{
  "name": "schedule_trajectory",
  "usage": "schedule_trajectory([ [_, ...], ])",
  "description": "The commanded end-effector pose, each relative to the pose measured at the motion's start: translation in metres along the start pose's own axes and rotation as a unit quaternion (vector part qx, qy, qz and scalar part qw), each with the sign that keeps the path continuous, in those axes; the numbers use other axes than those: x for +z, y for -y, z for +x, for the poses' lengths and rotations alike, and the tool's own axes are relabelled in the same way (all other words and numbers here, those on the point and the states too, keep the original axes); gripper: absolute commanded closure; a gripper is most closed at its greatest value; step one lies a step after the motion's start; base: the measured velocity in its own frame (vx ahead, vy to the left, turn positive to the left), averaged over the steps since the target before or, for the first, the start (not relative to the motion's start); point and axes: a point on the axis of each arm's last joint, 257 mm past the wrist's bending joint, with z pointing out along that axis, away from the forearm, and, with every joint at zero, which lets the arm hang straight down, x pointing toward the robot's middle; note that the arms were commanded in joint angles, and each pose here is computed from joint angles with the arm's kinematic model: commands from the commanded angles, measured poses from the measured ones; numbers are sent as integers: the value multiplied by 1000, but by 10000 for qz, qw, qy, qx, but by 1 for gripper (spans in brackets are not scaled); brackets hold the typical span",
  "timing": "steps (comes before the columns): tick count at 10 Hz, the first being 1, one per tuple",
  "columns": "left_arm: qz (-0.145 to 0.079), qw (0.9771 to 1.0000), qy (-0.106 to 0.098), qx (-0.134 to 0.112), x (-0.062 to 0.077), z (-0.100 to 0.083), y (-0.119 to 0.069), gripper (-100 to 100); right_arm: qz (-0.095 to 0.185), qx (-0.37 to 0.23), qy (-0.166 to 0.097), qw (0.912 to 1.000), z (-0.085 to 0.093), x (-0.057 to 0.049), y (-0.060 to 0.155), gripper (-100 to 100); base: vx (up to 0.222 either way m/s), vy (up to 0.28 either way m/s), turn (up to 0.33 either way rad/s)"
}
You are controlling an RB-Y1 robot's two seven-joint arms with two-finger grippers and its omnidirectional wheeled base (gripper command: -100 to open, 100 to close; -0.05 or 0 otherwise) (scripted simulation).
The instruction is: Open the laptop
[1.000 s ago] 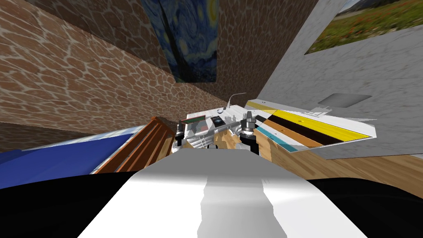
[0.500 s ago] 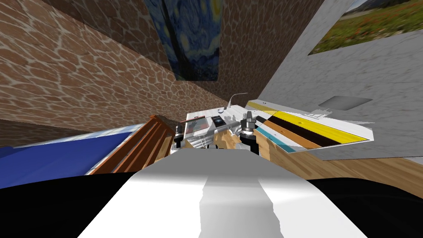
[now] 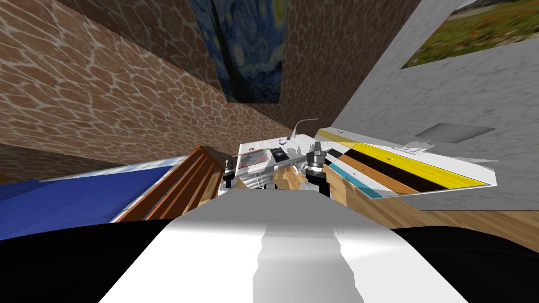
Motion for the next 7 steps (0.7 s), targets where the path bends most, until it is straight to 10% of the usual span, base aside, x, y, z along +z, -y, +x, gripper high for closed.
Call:
schedule_trajectory([
  [1, 275, 9994, -176, -97, -8, 21, 14, 100, -1, 1, 0, 10000, 0, 0, 0, 0, 76, 7, 391],
  [4, 558, 9975, -372, -235, -13, 45, 33, 100, 0, 1, 0, 10000, 0, 0, 0, 0, 44, -52, 173],
  [5, 511, 9979, -340, -217, 3, 41, 32, -100, -1, 1, 0, 10000, 0, 0, 0, 0, -26, -42, 56],
  [7, 519, 9978, -356, -229, 20, 40, 34, -100, -2, 2, 0, 10000, 0, 0, 0, 0, -76, -33, 9],
])
